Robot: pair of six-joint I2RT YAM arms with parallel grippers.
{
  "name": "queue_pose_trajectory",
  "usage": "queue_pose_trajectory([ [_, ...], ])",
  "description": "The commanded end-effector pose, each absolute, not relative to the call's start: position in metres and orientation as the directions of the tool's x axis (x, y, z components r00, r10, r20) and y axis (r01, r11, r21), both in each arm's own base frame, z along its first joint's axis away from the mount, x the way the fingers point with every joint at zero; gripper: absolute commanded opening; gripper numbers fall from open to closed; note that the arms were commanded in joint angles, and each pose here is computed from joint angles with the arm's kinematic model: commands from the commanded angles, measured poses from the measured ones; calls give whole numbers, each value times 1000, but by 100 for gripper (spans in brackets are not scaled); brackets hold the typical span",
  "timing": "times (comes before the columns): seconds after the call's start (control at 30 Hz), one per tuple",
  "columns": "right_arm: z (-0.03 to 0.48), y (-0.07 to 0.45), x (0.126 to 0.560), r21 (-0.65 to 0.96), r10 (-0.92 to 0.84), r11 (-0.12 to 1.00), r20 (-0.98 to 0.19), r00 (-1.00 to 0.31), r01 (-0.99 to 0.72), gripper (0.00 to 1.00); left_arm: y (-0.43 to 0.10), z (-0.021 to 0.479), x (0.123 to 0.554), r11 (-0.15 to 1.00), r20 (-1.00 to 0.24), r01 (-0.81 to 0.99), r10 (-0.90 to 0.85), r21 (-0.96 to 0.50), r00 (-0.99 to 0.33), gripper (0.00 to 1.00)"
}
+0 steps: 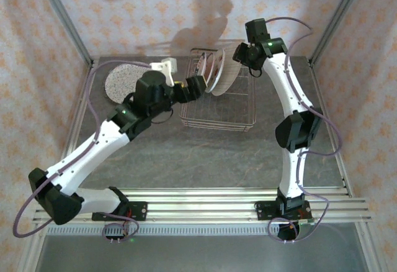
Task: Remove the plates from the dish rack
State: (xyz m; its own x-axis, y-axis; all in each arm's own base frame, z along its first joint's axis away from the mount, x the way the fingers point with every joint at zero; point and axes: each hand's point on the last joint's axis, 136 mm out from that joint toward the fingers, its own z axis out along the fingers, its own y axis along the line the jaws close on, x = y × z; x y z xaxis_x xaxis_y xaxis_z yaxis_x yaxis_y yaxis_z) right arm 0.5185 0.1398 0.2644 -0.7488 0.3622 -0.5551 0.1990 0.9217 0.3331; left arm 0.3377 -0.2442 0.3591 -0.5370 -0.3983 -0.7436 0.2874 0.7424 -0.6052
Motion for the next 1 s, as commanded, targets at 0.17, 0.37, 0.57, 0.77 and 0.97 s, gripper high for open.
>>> queue_pose_trajectory([
  [0.17,252,145,532,361,364,914,-527,-768,186,42,-245,368,320,778,-816,328,-375,-535,-439,99],
  [0.37,235,149,539,358,356,915,-496,-792,187,34,-238,376,317,806,-856,336,-365,-488,-367,99],
  [0.57,226,151,543,354,349,917,-489,-799,184,28,-231,384,318,815,-865,319,-390,-484,-316,99],
  [0.77,222,154,547,364,350,914,-486,-801,179,20,-226,389,318,806,-862,315,-430,-501,-269,99],
  [0.97,219,154,547,355,339,919,-483,-807,173,12,-225,386,319,809,-861,306,-430,-501,-273,99],
])
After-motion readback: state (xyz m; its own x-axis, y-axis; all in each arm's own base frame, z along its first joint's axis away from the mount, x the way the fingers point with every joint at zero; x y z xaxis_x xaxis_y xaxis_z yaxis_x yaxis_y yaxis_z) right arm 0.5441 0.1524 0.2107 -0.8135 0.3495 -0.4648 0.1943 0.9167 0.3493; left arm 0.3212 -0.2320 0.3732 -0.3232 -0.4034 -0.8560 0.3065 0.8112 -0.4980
